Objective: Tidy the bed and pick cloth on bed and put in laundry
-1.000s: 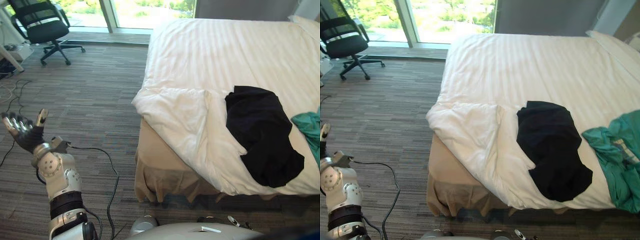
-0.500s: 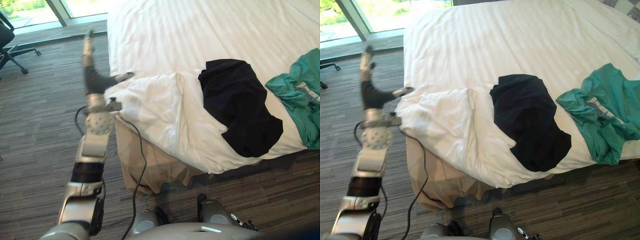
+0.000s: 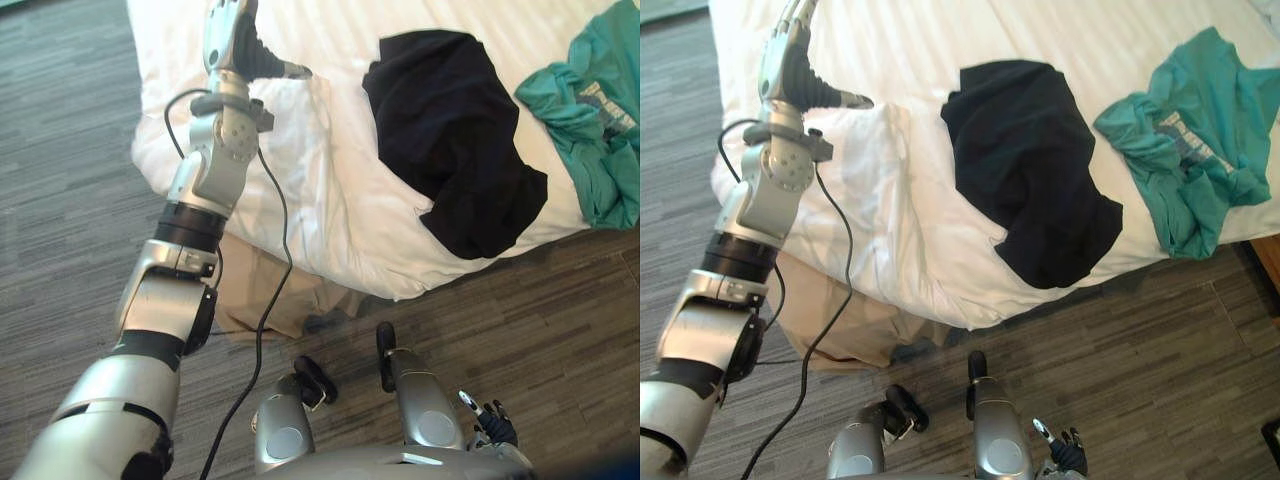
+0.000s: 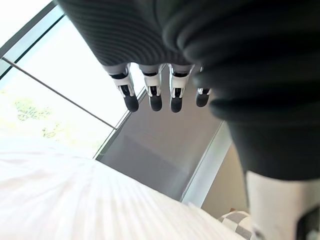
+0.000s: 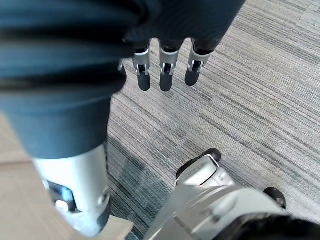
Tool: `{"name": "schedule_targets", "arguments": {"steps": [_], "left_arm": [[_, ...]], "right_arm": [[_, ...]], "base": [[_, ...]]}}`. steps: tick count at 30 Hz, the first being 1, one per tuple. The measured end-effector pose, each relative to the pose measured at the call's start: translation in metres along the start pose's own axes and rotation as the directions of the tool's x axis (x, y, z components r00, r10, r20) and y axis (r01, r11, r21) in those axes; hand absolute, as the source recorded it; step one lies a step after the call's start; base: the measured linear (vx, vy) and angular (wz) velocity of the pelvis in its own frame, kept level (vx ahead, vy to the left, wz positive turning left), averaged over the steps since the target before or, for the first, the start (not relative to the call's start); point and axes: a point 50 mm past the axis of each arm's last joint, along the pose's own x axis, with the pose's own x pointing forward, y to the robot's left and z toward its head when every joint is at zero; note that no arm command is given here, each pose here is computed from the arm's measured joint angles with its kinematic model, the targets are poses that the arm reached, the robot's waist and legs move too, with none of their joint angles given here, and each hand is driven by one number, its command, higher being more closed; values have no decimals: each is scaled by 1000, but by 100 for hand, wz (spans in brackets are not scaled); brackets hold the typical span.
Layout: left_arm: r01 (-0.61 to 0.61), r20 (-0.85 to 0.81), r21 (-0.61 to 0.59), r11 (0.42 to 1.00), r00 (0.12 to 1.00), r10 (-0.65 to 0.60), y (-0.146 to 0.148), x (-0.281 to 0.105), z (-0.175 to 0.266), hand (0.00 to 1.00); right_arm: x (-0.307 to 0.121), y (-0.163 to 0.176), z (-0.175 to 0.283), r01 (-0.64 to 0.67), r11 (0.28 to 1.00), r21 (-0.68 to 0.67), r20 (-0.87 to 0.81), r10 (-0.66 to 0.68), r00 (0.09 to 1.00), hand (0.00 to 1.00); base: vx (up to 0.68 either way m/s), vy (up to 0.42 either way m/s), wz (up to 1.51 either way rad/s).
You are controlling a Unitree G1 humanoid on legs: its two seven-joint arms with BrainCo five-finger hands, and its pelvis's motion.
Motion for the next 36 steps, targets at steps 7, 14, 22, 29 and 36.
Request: {"name": "schedule_targets", "arguments": {"steps": [7, 14, 22, 29, 36], "left_arm": [[92, -77, 17, 996, 993, -90, -7, 5, -14, 0], [228, -201, 9, 974, 954, -221, -20, -2, -40, 0], [296, -220, 35, 955, 934, -281, -22, -5, -47, 100], [316, -214, 76, 946, 931, -294, -23, -12, -55, 100], [468, -127, 207, 859, 884, -450, -53, -48, -51, 100]], "right_arm": [[0, 7, 2, -29, 1000, 7, 6, 29, 1000, 0], [1, 12, 10, -58, 998, -1, 41, 58, 997, 0], [5, 24, 23, -111, 994, -21, 76, 113, 991, 0], [6, 26, 26, -119, 992, -32, 86, 121, 989, 0], [6, 26, 26, -126, 990, -62, 85, 131, 988, 0]], "base": [[-4, -15, -6], [-7, -38, -2], [-33, -61, -3], [-16, -58, 0], [-1, -55, 12]]}}
